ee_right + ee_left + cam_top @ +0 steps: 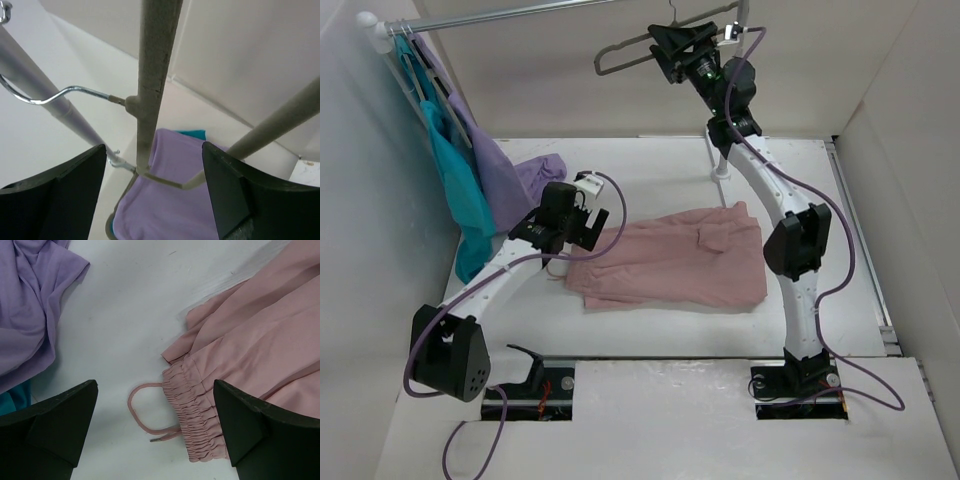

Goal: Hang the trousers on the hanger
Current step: Pick up the hanger from the clothesline.

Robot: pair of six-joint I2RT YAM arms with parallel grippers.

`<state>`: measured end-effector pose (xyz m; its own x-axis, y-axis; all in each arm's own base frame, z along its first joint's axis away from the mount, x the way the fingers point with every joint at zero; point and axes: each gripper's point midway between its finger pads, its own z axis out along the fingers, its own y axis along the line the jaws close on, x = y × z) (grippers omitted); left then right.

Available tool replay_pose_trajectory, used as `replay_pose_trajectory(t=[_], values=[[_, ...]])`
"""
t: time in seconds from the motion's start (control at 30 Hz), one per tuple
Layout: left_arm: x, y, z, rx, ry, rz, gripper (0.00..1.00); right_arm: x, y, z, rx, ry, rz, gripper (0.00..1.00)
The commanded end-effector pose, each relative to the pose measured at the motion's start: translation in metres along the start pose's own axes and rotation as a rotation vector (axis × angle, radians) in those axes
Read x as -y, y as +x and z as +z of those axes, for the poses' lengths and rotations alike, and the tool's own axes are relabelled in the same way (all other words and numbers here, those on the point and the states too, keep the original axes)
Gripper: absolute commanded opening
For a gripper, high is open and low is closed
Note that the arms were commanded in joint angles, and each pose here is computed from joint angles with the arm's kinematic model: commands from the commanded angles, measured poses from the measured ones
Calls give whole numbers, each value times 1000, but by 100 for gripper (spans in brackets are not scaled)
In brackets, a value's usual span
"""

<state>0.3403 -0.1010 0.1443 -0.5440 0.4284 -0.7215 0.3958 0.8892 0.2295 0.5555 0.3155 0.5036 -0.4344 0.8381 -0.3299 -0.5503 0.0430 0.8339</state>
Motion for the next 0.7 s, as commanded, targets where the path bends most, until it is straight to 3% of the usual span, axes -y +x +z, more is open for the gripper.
replay_pose_trajectory(t=[0.0, 0.3, 0.4, 0.5, 0.67], values=[[-3, -8, -8, 45, -6, -6, 100, -73, -28, -2, 154, -127, 8, 81], [-1, 1, -10, 35, -4, -5, 100, -99, -41, 2, 271, -163, 29, 70], [-2, -2, -9, 45, -6, -6, 100, -82, -44, 6, 296, -127, 81, 67], [-3, -1, -9, 43, -15, -7, 100, -76, -43, 8, 296, -125, 82, 56], [-2, 3, -8, 34, -13, -6, 100, -78, -39, 10, 271, -141, 111, 27]])
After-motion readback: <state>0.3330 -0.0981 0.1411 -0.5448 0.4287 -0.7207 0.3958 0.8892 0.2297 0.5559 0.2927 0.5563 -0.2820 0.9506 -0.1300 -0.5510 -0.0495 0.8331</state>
